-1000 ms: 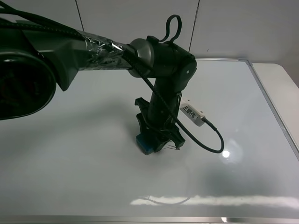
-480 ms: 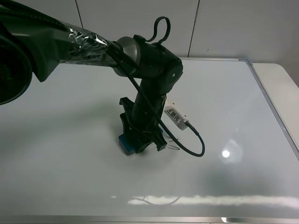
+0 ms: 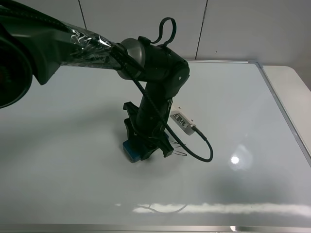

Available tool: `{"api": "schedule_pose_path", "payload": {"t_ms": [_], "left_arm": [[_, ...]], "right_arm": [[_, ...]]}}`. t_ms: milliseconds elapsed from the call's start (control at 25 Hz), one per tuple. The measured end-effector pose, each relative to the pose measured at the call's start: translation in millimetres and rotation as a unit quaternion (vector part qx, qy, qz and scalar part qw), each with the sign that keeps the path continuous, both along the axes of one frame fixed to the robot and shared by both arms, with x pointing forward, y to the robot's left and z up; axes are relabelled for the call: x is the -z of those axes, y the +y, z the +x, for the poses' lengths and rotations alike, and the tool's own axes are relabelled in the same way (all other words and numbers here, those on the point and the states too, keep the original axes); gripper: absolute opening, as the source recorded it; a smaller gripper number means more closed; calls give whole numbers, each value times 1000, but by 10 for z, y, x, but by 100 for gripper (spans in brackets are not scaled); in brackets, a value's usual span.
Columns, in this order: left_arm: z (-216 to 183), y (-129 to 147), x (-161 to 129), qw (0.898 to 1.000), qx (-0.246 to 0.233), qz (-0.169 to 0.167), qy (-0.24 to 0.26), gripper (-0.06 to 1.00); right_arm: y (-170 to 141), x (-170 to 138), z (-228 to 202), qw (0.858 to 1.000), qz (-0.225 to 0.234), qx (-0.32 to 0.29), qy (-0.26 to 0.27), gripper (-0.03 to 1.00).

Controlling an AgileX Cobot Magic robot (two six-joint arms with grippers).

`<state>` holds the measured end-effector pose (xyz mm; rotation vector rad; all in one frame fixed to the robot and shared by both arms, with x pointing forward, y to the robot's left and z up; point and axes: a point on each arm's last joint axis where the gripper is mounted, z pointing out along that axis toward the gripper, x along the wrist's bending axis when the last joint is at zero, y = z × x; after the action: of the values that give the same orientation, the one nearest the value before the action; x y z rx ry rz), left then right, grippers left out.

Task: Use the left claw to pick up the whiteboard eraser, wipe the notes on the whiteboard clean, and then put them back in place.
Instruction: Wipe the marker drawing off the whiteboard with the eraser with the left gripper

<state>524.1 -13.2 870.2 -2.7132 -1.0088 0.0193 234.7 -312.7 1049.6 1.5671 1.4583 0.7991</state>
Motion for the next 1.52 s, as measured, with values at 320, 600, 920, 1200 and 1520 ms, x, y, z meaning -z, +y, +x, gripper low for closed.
{"api": "schedule_pose_path", "payload": {"t_ms": [320,600,920,1200,1520], "left_arm": [[-200,-174,-15,999,41,6,-9,55],[-437,-341,-30,997,76,6,-10,55],[-371,-412,-274,995,85,-22,-48,55],[-289,-476,-407,992,97,-51,-55,55],[7,-421,-519,992,75,-67,-83,55]], "right_arm": [[0,0,0,1000,0,0,0,99],[0,0,0,1000,0,0,0,99],[0,0,0,1000,0,0,0,99],[0,0,0,1000,0,0,0,99],[0,0,0,1000,0,0,0,99]]}}
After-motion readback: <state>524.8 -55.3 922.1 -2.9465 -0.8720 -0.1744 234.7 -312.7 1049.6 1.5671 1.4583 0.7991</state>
